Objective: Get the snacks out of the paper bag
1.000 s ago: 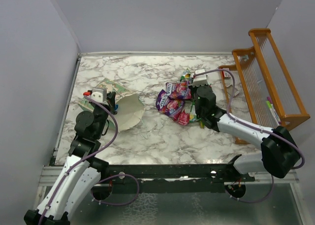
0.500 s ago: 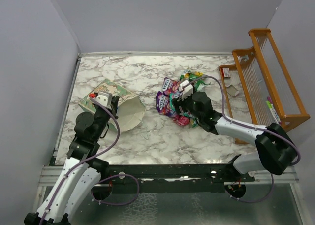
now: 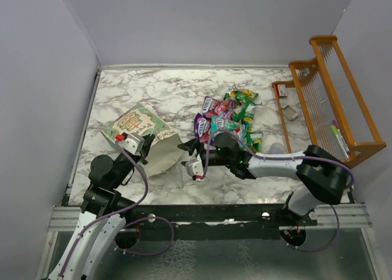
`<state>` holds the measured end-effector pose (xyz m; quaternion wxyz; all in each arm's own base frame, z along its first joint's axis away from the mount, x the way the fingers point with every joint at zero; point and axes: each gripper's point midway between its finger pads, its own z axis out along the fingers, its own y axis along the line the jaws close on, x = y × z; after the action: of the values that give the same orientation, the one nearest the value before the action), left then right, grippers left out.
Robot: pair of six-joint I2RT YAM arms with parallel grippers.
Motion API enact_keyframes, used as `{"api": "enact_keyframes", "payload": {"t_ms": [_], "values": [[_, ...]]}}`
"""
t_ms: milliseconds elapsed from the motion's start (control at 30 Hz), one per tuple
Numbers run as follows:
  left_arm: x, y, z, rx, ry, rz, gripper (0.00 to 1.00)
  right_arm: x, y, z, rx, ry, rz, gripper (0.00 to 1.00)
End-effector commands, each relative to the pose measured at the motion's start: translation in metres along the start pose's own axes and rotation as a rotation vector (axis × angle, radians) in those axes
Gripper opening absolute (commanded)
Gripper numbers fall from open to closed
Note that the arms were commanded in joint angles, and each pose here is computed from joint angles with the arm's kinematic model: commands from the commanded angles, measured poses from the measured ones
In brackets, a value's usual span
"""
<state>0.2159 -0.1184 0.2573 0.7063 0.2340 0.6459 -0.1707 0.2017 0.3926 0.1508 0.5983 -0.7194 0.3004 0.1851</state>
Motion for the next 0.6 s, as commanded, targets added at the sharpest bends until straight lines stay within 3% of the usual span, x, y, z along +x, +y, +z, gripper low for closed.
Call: {"api": "enact_keyframes", "payload": {"t_ms": [0, 200, 567], "values": [[-0.002, -0.007, 0.003, 0.049, -0.007, 0.023, 0.00, -0.033, -0.010, 0.049, -0.037, -0.159, -0.303, 0.66], [-0.002, -0.005, 0.006, 0.043, 0.000, 0.019, 0.00, -0.026, -0.018, 0.100, 0.034, -0.200, -0.292, 0.63], [-0.007, -0.007, 0.005, 0.051, -0.020, 0.019, 0.00, 0.038, -0.022, 0.167, 0.125, -0.066, -0.309, 0.59]]}}
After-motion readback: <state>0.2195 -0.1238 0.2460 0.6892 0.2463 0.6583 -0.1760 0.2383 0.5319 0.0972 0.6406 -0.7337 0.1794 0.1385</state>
